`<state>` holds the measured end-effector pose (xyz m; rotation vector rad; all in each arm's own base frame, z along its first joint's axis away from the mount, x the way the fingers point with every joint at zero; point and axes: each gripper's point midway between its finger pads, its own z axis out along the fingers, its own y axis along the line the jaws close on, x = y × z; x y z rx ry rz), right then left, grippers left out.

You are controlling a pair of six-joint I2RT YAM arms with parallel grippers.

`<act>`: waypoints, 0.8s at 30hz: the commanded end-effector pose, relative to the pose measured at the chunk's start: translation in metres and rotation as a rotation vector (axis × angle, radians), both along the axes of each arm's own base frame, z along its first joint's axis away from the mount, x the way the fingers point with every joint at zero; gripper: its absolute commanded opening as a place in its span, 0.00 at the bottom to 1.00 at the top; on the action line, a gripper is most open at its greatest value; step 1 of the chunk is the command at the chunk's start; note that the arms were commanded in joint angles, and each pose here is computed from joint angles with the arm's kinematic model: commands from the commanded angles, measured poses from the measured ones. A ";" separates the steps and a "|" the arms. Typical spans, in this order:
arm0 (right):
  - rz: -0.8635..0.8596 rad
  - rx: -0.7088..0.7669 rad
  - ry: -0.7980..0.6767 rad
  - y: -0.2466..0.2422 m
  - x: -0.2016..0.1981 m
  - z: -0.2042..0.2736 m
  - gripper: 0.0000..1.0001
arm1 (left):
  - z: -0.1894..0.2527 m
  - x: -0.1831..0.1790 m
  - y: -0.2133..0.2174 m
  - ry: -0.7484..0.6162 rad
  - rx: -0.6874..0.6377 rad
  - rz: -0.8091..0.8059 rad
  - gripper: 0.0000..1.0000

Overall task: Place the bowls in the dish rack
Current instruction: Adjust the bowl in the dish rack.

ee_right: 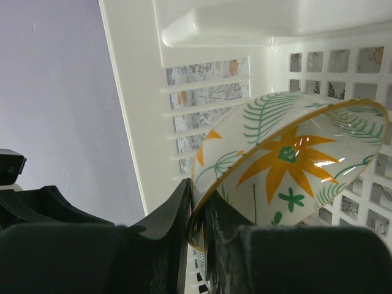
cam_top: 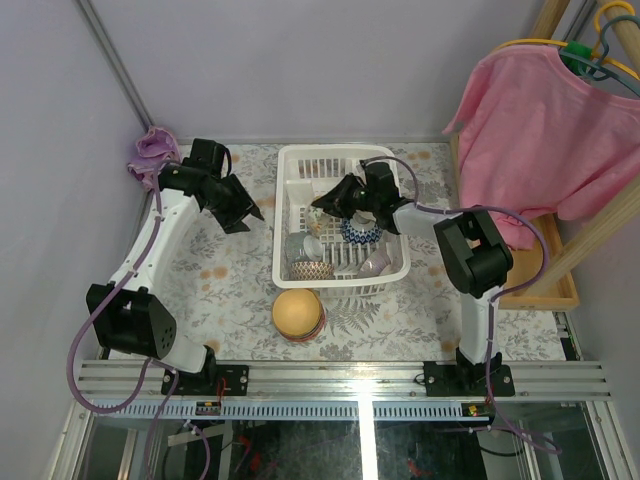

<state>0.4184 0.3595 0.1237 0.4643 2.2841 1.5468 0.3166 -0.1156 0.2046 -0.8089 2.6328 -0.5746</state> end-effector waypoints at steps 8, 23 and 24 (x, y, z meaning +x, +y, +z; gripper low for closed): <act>0.046 -0.072 -0.020 -0.015 -0.016 0.009 0.21 | 0.008 0.003 -0.001 -0.021 0.017 -0.012 0.43; 0.102 0.046 -0.197 0.006 0.012 0.094 0.00 | 0.020 0.006 -0.002 -0.054 0.017 -0.006 0.40; 0.108 0.055 -0.218 0.007 0.013 0.104 0.00 | 0.021 0.006 -0.002 -0.055 0.015 -0.008 0.40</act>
